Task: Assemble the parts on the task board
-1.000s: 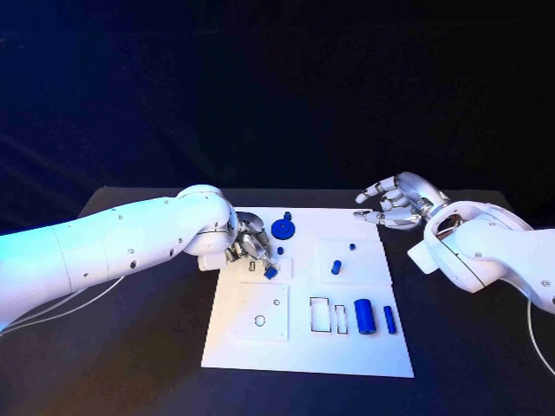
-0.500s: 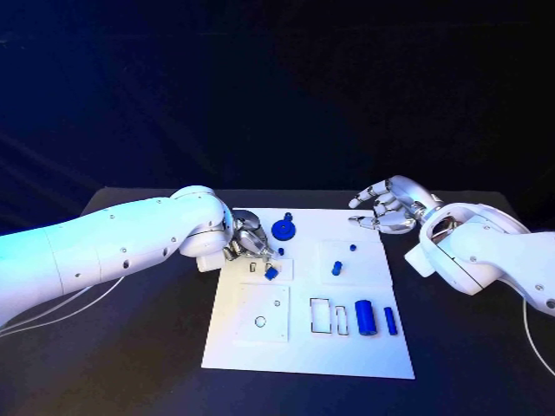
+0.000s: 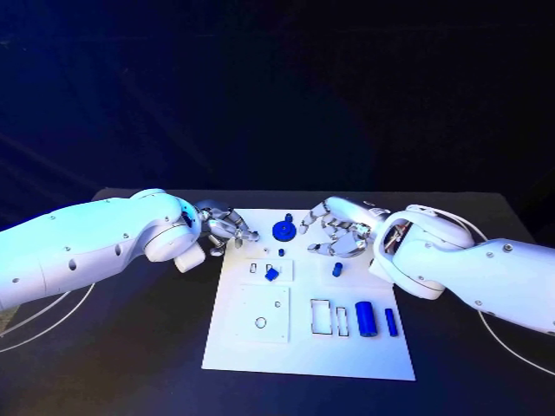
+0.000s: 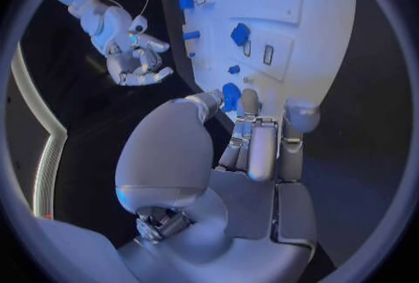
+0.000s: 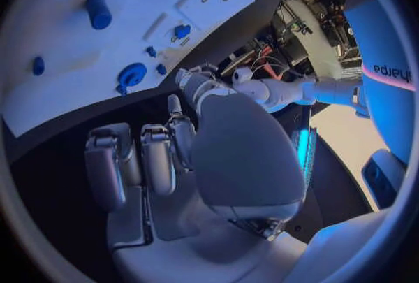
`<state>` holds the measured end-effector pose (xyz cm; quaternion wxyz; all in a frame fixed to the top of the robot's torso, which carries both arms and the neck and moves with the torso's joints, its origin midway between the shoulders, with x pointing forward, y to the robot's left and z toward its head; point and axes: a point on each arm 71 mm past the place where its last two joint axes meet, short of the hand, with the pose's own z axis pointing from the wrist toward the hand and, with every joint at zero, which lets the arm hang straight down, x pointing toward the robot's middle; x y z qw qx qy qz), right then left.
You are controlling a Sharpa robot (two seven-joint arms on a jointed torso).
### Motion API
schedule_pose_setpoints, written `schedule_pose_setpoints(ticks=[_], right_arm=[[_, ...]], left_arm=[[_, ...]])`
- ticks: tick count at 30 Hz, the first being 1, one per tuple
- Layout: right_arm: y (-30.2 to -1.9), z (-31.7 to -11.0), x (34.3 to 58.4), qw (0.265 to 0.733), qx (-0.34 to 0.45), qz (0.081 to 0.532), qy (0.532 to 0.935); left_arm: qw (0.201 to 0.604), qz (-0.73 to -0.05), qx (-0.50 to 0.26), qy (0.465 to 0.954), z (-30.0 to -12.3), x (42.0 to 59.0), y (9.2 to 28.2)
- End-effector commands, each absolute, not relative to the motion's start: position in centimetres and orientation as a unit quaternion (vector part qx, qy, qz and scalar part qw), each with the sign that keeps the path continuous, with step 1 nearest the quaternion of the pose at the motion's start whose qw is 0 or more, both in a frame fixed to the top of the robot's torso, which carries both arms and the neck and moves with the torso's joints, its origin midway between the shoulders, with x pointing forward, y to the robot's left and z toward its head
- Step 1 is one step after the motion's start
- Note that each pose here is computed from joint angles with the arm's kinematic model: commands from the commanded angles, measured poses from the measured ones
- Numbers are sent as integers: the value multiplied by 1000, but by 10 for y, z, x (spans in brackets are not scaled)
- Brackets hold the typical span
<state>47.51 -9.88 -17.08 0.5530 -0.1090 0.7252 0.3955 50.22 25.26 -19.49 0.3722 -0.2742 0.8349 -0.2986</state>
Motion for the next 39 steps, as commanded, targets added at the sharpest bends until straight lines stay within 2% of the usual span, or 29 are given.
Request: schedule_pose_setpoints(ticks=[1,9,16,25,39], right_arm=[[-82,-180,469,543,-217,380,717],[-49,-201,468,522,-269,368,720],[-35,-216,468,516,-285,356,725],[-28,-226,471,516,-287,347,729],[-26,-227,470,514,-286,349,730]], left_arm=[[388,-377,-352,764,-184,503,257],[397,-429,-426,690,-175,498,275],[394,-463,-459,648,-169,495,283],[387,-477,-461,641,-167,492,281],[385,-478,-459,642,-167,491,280]])
